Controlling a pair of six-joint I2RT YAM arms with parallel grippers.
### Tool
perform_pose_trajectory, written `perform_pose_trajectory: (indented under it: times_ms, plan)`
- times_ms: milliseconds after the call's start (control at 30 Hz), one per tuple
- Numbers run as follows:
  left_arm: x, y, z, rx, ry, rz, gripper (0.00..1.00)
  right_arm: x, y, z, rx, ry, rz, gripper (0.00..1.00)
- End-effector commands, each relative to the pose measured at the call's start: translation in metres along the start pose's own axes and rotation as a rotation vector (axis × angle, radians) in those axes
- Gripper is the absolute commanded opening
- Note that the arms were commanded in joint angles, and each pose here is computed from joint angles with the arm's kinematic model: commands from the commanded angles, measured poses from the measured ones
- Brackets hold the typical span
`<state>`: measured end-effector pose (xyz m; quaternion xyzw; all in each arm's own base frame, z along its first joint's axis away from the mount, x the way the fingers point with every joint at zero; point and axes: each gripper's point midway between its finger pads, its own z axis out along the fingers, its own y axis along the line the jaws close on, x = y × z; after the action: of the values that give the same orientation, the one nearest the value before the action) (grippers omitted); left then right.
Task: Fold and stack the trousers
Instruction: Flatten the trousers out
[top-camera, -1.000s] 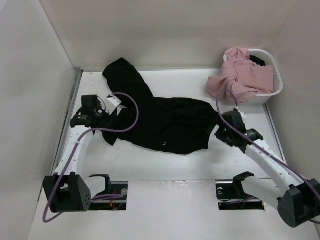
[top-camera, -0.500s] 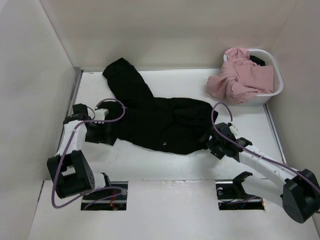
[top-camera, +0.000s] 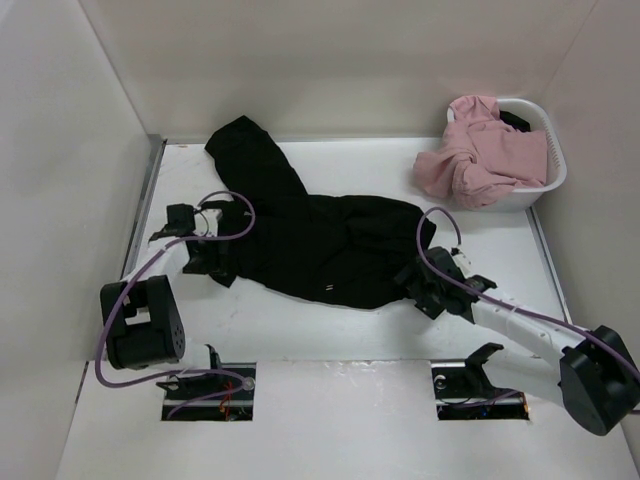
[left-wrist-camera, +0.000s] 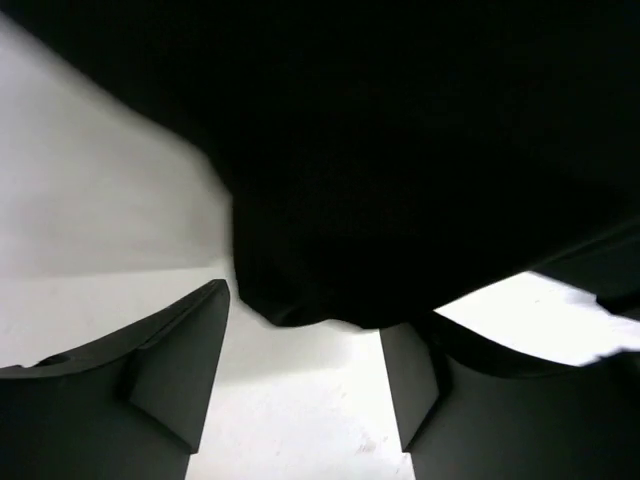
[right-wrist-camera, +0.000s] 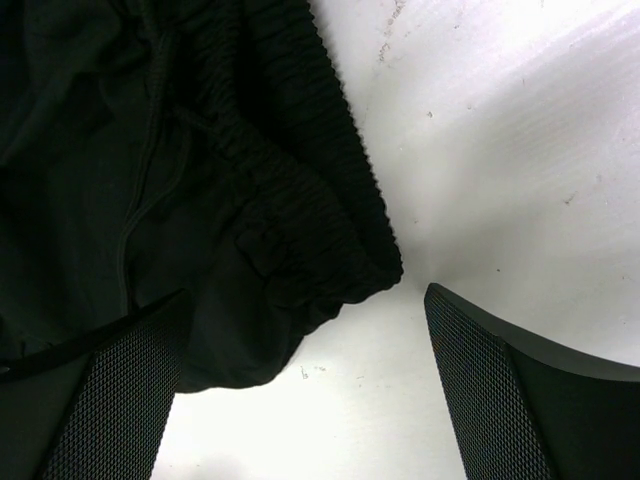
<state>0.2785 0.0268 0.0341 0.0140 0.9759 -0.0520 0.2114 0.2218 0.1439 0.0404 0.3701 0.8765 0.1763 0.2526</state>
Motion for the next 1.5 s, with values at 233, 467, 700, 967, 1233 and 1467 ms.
perform_pose_trajectory:
  times_ms: [233,467,700,967,1233,1467]
  plan:
    - [-0.017,-0.01,0.026,0.017,-0.01,0.018,0.11,0.01,0.012,0.004,-0.043,0.016,0.022,0.87]
    - [-0.054,0.042,-0.001,-0.133,-0.192,-0.022,0.0,-0.007,-0.002,0.02,-0.013,-0.019,0.032,0.66]
    - [-0.1,0.113,-0.088,-0.506,-0.405,0.218,0.0,-0.017,0.016,0.036,-0.01,-0.005,-0.012,0.43]
    - [-0.078,0.091,-0.081,-0.43,-0.349,0.288,0.02,0.022,0.083,0.022,-0.239,0.182,-0.059,0.7]
    - [-0.054,0.09,-0.069,-0.425,-0.297,0.243,0.02,0.099,0.073,-0.025,-0.169,0.272,-0.104,0.84]
    - [-0.046,0.097,-0.066,-0.446,-0.275,0.214,0.03,0.118,0.08,-0.024,-0.122,0.307,-0.09,0.85]
